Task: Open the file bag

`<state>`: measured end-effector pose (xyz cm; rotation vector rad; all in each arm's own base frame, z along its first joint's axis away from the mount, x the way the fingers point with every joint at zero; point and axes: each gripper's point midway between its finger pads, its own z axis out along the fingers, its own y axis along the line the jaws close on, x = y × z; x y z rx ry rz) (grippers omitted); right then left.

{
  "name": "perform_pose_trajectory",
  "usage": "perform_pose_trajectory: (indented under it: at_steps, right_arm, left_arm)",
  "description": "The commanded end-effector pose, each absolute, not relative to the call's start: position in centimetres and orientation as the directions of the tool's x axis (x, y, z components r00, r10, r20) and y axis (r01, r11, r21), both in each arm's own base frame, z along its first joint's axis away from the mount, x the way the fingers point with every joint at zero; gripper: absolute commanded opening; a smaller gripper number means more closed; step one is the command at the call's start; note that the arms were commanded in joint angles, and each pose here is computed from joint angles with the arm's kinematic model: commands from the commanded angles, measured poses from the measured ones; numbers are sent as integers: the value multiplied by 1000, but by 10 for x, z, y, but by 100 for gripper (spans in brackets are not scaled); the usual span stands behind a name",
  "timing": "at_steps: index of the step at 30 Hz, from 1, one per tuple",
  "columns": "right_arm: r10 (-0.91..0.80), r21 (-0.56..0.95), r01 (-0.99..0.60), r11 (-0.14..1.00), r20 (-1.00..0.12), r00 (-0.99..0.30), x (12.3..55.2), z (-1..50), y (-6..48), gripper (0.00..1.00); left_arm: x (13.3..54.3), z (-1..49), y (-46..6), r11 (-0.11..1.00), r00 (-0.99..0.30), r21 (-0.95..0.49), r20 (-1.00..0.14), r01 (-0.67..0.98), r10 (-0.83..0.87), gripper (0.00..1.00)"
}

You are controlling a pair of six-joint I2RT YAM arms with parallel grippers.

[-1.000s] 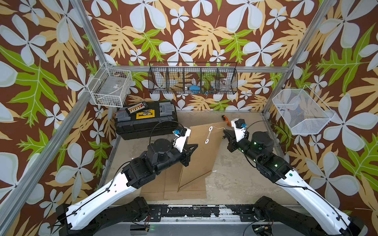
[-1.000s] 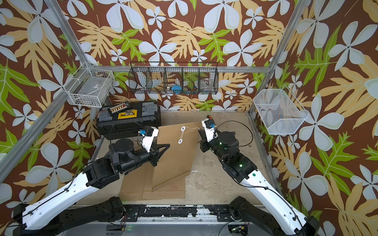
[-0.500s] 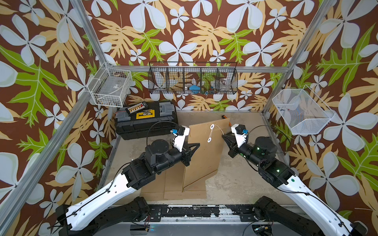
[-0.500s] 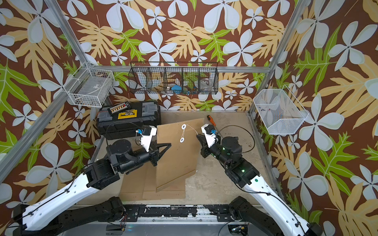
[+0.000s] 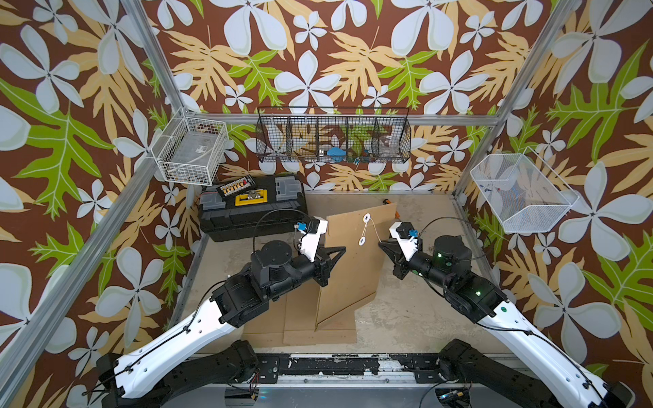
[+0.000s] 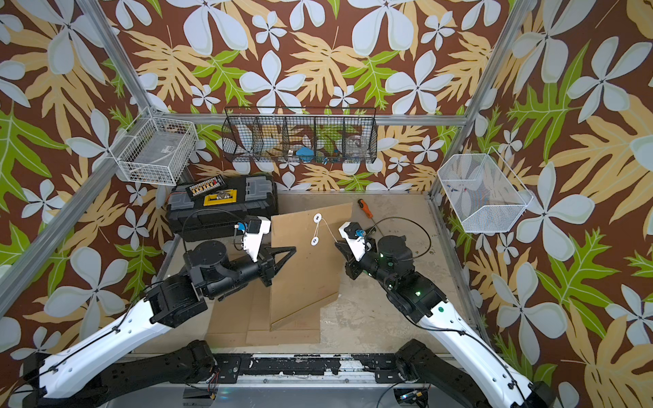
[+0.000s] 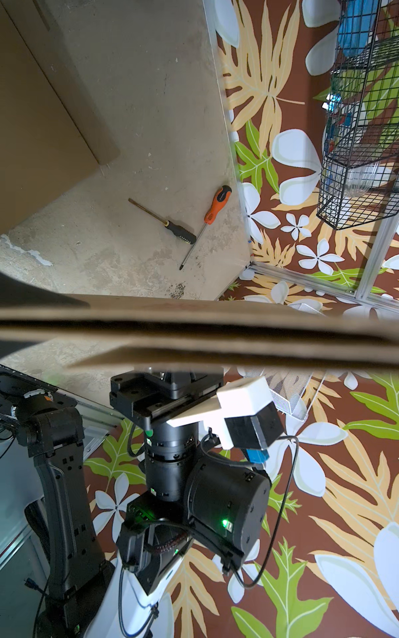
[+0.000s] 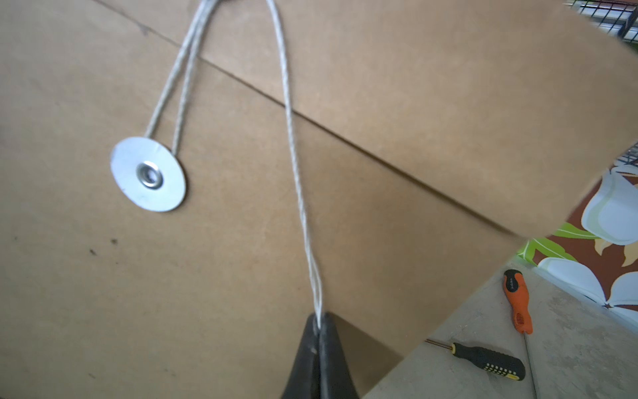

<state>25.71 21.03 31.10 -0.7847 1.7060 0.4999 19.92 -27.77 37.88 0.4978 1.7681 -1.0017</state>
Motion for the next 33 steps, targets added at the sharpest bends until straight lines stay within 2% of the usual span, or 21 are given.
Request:
perform_pose_trajectory:
  at_steps: [1,16,22,33]
  right_arm:
    - [-279,-90,-746,660,-951,-132,253,309,213,0]
    - [-349,-82,-785,614,-920,-177,247,285,218,0]
    - [-341,-76,-763,642,-920,-195,252,284,215,0]
    - [-348,-56,-743,667,-905,-244,255,272,211,0]
  left_arm:
    - [200,392,-279,555,-389,-401,-910,729,-147,0]
    - [201,393,-273,572,-378,-397,-912,718,-160,0]
    - [209,405,-262,625,-346,-379,-921,683,-180,0]
    - [221,423,-258,594,-354,-401,-913,697,-202,0]
